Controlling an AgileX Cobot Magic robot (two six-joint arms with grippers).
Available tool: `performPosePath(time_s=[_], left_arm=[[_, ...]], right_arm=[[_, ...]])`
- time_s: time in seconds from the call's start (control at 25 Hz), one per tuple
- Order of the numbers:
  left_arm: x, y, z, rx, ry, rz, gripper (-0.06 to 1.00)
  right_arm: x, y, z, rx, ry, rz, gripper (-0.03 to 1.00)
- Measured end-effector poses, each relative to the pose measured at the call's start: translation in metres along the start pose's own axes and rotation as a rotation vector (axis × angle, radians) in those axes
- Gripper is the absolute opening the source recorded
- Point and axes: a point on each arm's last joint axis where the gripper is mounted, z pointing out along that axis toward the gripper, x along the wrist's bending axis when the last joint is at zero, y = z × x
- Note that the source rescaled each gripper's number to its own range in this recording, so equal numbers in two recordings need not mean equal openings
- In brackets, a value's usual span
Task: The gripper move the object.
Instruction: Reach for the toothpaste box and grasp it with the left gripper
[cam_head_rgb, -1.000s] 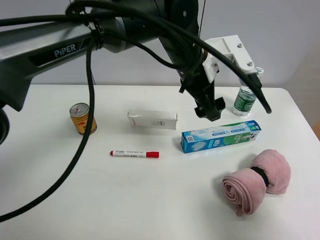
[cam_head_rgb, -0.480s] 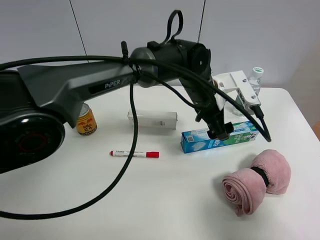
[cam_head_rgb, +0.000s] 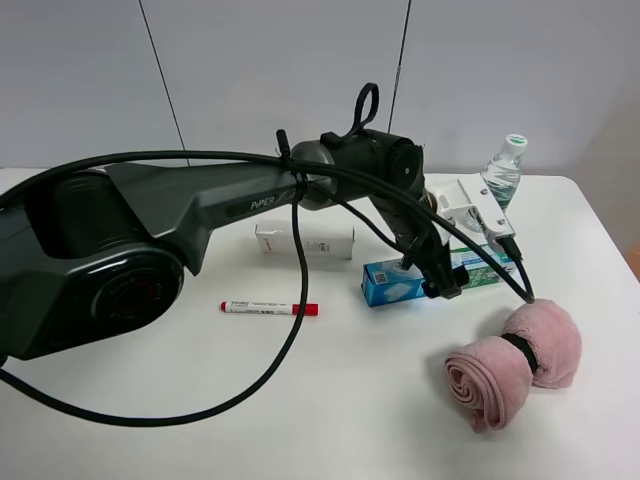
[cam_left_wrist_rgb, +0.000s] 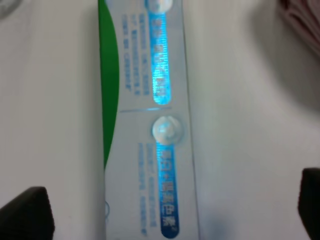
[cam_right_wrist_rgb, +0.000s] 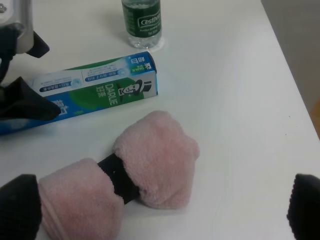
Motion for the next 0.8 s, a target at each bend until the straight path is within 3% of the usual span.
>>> performPosePath(time_s=[0.36, 0.8], left_arm=[[0.01, -0.021, 0.029, 0.023, 0.011, -0.034, 1.0], [0.024, -0.036, 0.038, 0.042, 0.018, -0.068, 1.0]], right_arm=[[0.0, 0.0, 0.0, 0.0, 0.0, 0.0, 1.0], [0.0, 0.0, 0.0, 0.0, 0.0, 0.0, 1.0]])
